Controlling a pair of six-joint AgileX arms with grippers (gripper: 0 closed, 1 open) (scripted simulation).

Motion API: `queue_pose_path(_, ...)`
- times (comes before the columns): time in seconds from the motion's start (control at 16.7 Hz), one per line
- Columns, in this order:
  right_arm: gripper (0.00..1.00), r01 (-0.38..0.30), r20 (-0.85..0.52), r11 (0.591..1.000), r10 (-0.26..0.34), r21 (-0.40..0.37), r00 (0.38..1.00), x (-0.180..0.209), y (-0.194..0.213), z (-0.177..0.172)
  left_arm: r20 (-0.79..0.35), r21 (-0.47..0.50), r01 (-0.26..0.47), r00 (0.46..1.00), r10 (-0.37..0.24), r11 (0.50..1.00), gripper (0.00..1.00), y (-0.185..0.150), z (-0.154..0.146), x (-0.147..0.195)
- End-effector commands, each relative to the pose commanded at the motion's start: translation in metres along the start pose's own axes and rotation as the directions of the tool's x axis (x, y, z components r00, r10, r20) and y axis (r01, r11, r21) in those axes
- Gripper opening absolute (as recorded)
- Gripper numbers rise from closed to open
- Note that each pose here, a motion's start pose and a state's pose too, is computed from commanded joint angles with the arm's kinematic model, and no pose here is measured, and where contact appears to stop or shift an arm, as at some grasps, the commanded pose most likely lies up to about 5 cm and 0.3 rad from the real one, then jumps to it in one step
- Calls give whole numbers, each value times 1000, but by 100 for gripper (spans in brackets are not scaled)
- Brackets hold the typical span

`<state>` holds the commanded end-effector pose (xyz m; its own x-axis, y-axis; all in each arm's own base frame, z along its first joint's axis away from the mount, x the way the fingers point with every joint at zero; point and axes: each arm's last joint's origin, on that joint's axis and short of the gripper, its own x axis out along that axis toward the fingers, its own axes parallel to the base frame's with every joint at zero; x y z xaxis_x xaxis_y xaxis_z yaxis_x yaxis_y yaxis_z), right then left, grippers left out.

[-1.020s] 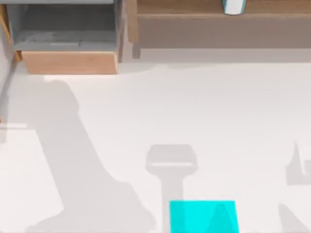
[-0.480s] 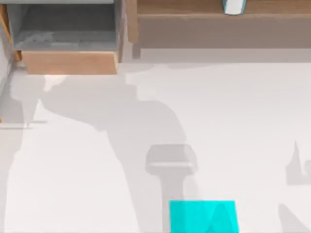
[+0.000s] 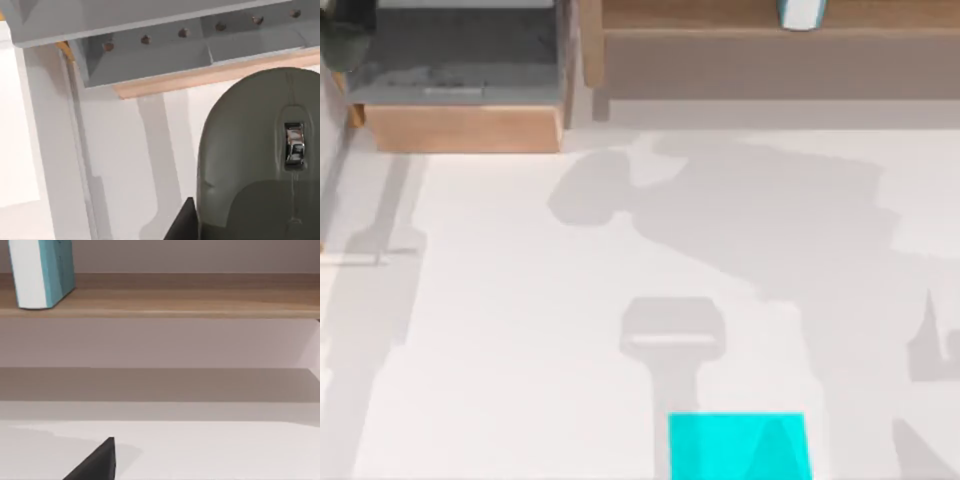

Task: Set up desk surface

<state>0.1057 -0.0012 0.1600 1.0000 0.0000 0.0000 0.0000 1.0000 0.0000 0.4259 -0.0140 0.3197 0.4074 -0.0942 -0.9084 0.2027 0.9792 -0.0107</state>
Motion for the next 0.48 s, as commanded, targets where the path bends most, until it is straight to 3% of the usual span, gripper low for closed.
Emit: queue_pose_path(0.48, 100, 0, 0, 1000, 0, 0, 1000, 0, 0, 0, -38, -49, 113, 993, -115, 992, 0, -122, -15, 12)
